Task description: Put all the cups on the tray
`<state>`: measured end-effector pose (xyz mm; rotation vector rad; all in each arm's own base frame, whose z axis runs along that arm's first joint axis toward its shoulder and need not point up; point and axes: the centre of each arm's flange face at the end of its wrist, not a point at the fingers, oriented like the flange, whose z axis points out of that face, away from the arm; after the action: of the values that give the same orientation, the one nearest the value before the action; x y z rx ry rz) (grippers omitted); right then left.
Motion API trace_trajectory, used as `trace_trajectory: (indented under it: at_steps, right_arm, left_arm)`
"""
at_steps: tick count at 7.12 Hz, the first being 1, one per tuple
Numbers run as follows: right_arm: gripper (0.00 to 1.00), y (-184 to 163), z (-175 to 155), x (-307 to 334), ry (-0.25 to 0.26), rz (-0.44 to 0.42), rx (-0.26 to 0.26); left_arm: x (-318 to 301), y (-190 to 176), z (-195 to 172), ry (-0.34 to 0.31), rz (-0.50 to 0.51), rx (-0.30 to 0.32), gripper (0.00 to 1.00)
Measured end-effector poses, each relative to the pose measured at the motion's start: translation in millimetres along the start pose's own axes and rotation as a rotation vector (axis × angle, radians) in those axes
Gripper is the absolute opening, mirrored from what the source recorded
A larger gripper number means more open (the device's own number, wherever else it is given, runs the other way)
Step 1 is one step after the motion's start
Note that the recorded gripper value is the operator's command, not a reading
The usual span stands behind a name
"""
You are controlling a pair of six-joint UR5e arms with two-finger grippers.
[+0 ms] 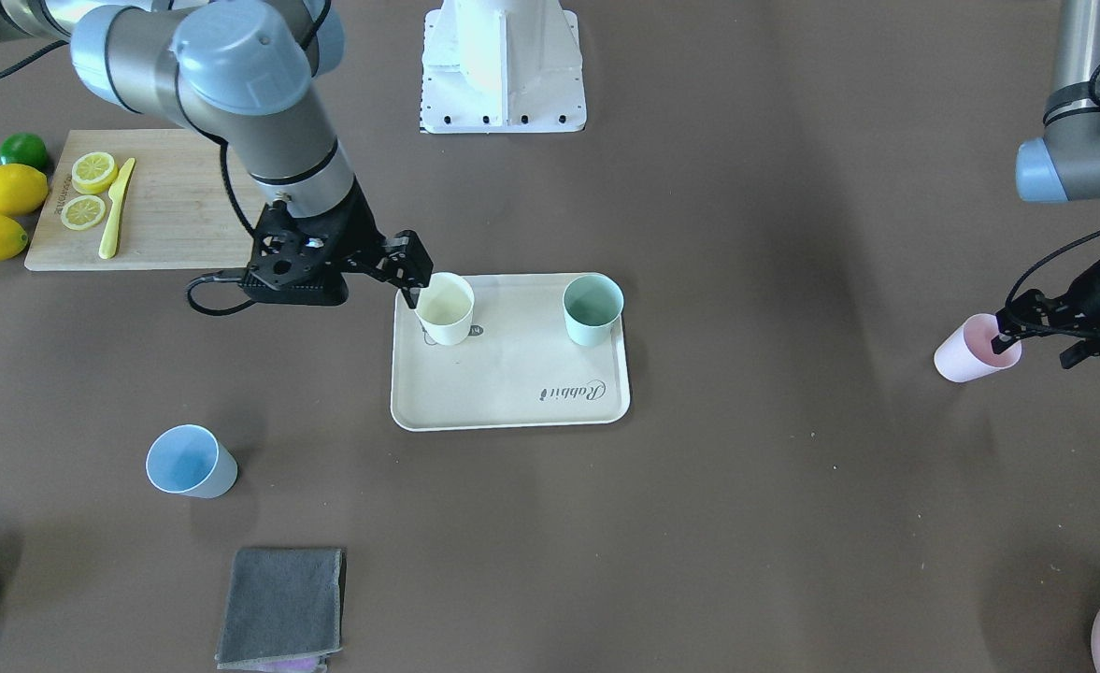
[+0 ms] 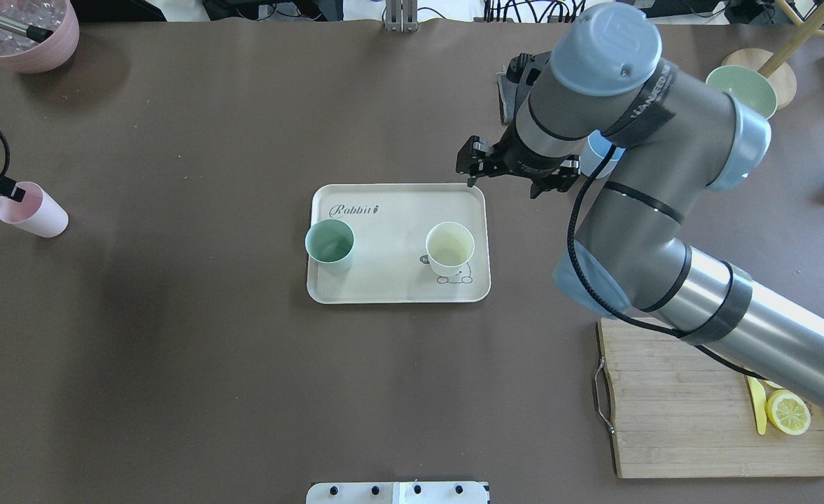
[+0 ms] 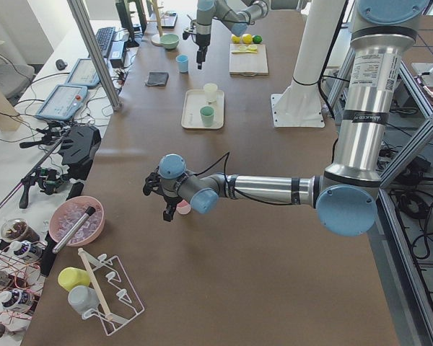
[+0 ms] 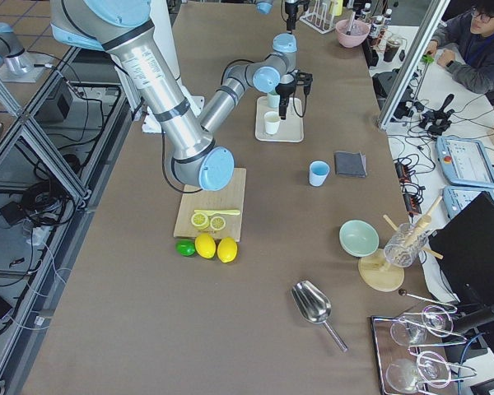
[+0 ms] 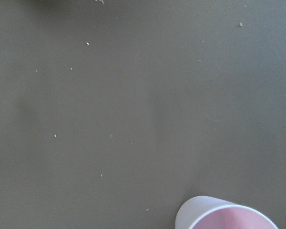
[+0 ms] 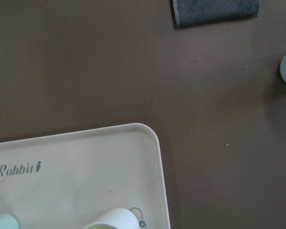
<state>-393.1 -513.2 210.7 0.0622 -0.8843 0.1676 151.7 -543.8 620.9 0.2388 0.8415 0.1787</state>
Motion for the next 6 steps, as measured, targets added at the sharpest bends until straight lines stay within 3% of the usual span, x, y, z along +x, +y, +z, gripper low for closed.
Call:
trace_trajectory:
  at_steps: [1,4,6]
  right_arm:
    - [1.00,-17.0,-16.6,32.9,0.007,-0.035,0.004]
    - [1.00,-52.7,-31.2,117.2,0.057,-0.160,0.009]
    - [0.99,-77.3,-14.6,153.2,0.109,-0.210,-0.007]
  left_arm:
    - [-0.4,8.2,5.8,0.005,0.006,-0.004,0.00]
    - [13.8,9.6,3.4,0.029,0.036,0.009,0.00]
    - [39.9,-2.2,-19.0,0.113,0.031,0.015,0.00]
